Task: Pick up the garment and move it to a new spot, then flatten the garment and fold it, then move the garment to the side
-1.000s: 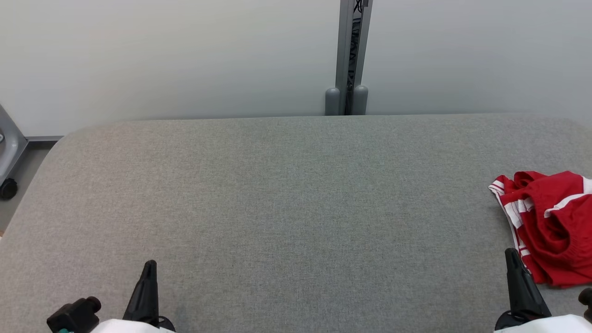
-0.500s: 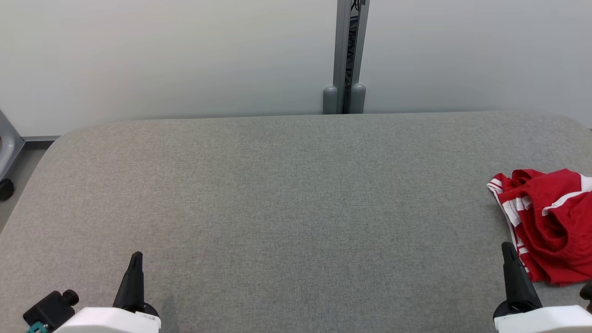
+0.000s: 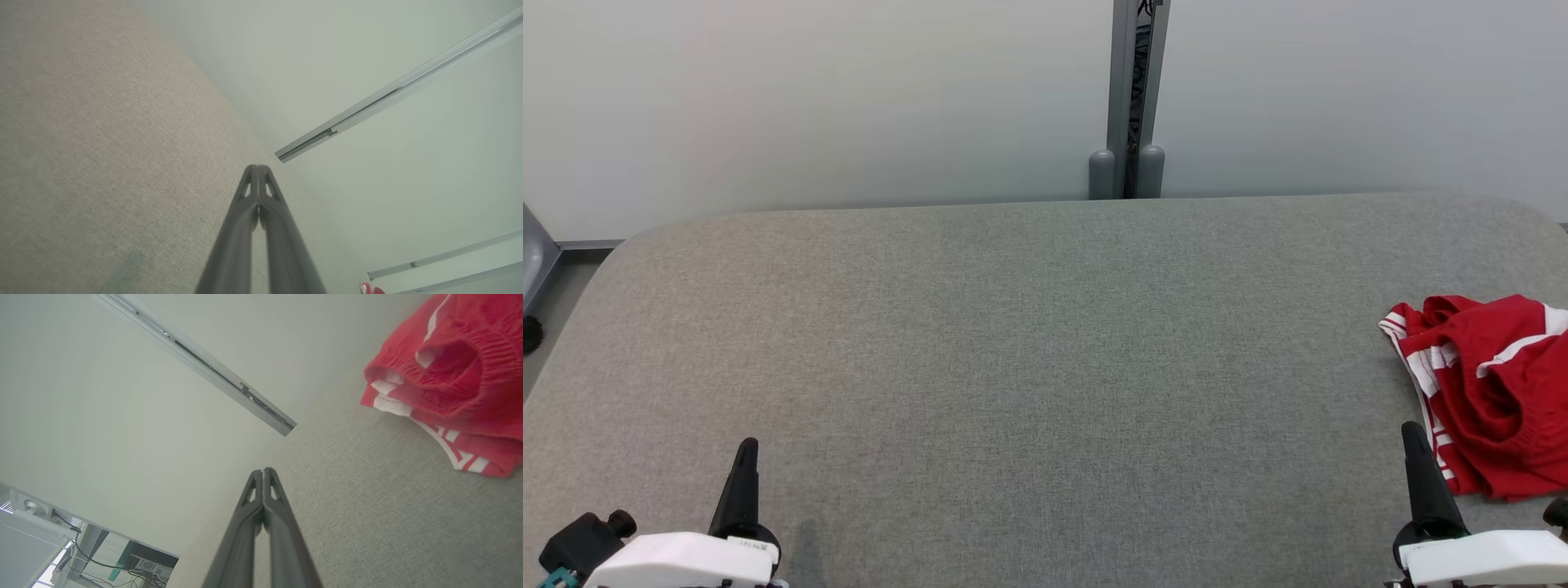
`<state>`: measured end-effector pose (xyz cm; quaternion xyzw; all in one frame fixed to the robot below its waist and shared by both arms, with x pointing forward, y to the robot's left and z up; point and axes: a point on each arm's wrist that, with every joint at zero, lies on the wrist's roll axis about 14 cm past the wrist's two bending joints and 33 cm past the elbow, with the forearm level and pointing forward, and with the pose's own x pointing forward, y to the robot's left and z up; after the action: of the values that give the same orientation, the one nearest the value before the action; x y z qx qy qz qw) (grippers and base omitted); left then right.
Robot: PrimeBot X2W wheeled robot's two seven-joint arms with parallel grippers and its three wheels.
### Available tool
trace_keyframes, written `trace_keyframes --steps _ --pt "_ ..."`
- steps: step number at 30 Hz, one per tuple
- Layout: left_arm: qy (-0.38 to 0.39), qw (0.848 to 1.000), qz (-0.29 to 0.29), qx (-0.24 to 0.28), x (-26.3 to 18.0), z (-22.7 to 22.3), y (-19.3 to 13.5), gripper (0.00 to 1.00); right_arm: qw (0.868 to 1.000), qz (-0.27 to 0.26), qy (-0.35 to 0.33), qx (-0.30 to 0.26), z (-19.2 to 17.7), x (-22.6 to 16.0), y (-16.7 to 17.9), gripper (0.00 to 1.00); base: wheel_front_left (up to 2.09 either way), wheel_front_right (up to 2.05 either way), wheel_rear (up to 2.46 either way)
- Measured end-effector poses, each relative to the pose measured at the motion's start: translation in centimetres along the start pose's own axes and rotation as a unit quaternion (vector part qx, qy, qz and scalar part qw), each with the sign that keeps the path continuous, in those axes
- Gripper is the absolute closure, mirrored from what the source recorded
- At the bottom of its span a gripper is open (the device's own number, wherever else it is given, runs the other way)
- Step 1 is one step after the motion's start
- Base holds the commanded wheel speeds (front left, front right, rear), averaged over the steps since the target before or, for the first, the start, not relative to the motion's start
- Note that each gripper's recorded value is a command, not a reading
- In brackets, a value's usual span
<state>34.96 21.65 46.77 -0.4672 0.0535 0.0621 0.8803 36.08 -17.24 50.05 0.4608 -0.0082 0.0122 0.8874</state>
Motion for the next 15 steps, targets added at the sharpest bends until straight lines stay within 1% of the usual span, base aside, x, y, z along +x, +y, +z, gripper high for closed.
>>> trace_keyframes --steps 15 --pt "0.003 0.997 -0.014 -0.077 0.92 0.89 -0.64 1.00 0.997 -0.006 -0.002 0.077 -0.14 0.46 0.20 1.00 0.00 0.00 0.00"
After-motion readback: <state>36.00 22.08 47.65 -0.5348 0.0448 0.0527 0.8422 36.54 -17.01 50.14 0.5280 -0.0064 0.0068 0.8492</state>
